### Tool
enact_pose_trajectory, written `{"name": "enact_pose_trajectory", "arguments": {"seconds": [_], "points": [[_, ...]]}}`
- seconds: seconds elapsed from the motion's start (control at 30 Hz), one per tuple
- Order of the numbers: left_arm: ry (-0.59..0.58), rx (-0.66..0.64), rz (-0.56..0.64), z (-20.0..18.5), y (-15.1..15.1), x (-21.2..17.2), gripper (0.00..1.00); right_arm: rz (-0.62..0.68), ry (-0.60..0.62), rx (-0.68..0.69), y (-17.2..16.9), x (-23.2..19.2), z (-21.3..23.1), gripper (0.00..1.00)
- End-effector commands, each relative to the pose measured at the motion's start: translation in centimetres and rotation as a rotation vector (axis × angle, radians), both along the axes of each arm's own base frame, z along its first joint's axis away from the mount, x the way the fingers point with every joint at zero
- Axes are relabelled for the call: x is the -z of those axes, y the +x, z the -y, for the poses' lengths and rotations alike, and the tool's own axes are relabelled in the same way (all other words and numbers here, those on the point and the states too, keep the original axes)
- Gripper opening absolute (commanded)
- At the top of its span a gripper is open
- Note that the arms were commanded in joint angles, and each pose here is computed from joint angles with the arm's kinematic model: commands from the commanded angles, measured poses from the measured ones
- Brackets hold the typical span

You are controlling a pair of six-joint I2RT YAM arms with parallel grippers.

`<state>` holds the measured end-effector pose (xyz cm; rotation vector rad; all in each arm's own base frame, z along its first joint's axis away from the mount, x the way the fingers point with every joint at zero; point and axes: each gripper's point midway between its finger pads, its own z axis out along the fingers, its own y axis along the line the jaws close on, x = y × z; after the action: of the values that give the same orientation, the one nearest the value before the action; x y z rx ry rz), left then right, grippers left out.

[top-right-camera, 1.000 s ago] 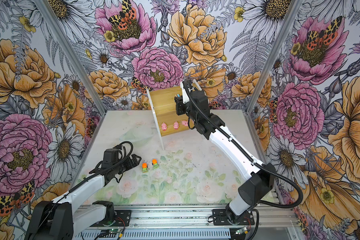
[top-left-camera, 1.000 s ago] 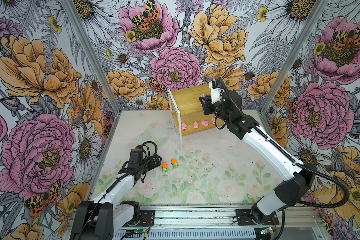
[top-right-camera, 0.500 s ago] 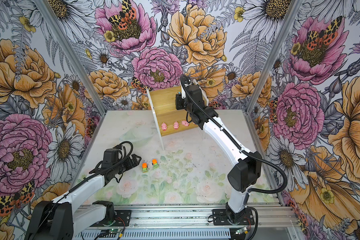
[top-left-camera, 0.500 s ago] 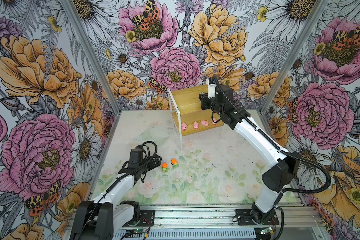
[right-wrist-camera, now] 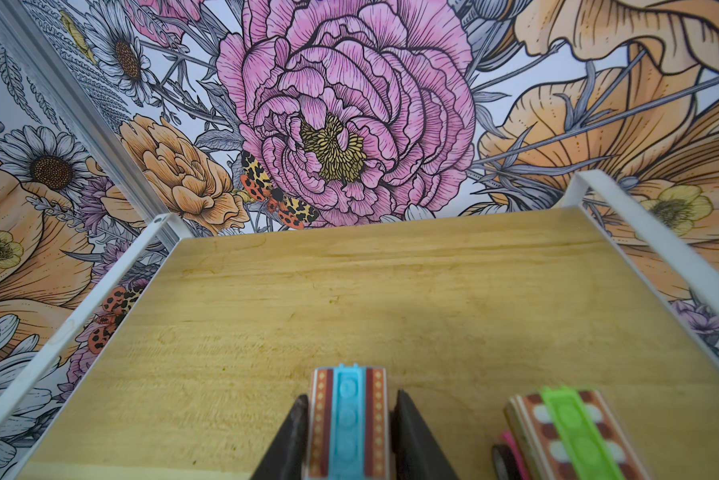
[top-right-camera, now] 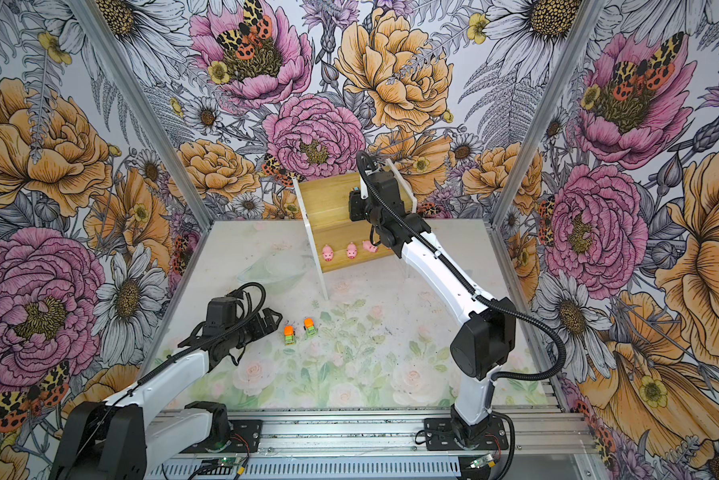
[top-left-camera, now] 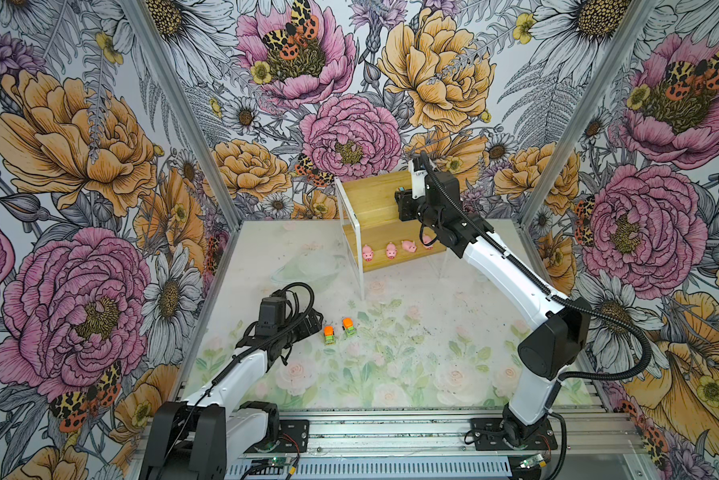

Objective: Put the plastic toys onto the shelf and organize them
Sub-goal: 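Lower the truck onto the upper shelf beside the first and open the right gripper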

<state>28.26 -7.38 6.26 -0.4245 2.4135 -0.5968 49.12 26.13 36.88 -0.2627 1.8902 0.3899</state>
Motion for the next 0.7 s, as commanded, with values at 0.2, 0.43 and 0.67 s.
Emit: {"name": "enact_pose_trajectory", "arguments": {"seconds": [0.2,0.43,0.67], "points": [[-0.003,0.024,0.028,0.3,0.7,-0.8,0.99,0.025,0.004,0.022,0.0,-1.4,0.6,0.52],[-0.001,0.021,0.032,0.2,0.7,-0.9,0.99,0.077,-0.005,0.032,-1.4,-3.8,1.8,0.61],[-0.002,0.021,0.034,0.3,0.7,-0.9,0.99,0.154,0.005,-0.007,-4.7,-7.6,3.0,0.68]]}}
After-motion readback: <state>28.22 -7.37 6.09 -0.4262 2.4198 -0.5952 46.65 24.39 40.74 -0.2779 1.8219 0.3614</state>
